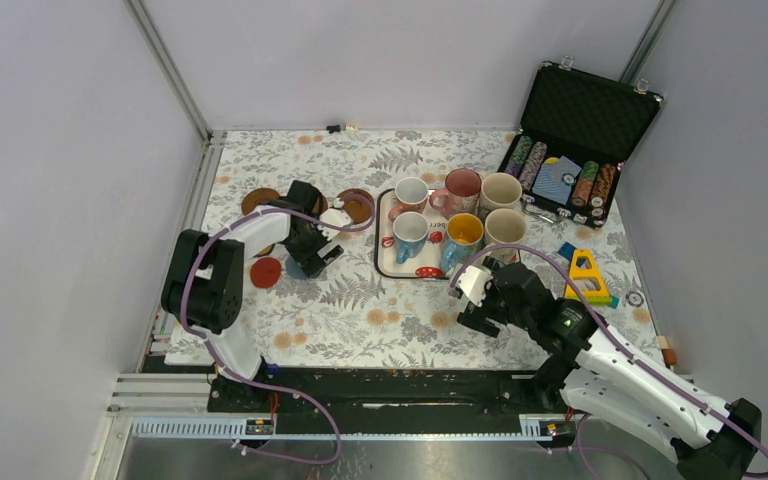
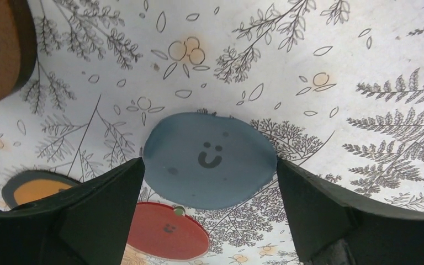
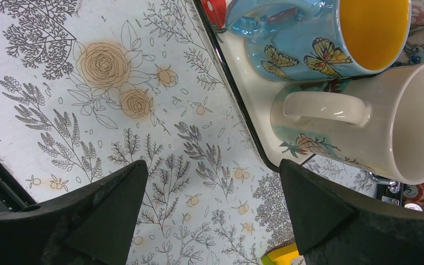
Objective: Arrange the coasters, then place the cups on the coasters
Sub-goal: Move the coaster to the center of the board.
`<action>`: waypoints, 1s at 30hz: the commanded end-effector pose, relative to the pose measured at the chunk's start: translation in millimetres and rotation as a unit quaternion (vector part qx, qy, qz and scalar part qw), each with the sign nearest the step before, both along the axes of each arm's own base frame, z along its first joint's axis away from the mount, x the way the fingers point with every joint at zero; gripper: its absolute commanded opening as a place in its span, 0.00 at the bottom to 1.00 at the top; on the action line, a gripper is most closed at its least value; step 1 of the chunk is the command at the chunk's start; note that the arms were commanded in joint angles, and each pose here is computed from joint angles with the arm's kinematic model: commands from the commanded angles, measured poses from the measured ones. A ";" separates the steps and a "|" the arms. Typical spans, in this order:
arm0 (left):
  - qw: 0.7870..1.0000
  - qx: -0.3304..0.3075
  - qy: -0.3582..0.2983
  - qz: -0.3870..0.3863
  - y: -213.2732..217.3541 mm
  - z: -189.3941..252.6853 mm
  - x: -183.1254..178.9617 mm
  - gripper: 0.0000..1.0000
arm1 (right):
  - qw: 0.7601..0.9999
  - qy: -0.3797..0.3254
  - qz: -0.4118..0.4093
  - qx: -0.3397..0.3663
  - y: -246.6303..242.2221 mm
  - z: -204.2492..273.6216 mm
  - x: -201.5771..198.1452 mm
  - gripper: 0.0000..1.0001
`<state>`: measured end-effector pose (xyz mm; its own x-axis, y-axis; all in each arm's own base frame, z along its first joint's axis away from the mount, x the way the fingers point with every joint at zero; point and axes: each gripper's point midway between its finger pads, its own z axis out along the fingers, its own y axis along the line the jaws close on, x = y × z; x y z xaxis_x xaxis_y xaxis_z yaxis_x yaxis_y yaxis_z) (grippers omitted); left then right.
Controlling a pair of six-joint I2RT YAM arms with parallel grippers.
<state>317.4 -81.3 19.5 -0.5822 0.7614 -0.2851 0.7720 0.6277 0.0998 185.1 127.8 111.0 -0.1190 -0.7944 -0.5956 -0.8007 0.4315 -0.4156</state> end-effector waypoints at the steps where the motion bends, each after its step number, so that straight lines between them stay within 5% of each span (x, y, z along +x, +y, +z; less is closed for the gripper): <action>1: 0.998 -0.022 0.042 -0.041 -11.3 -2.6 -4.9 0.92 | 1.000 -0.012 -0.017 0.005 -0.7 2.0 8.1 0.97; 30: 0.994 0.035 0.085 -0.065 10.0 10.5 13.5 0.99 | 0.999 -0.018 0.001 0.034 5.5 7.1 2.7 0.96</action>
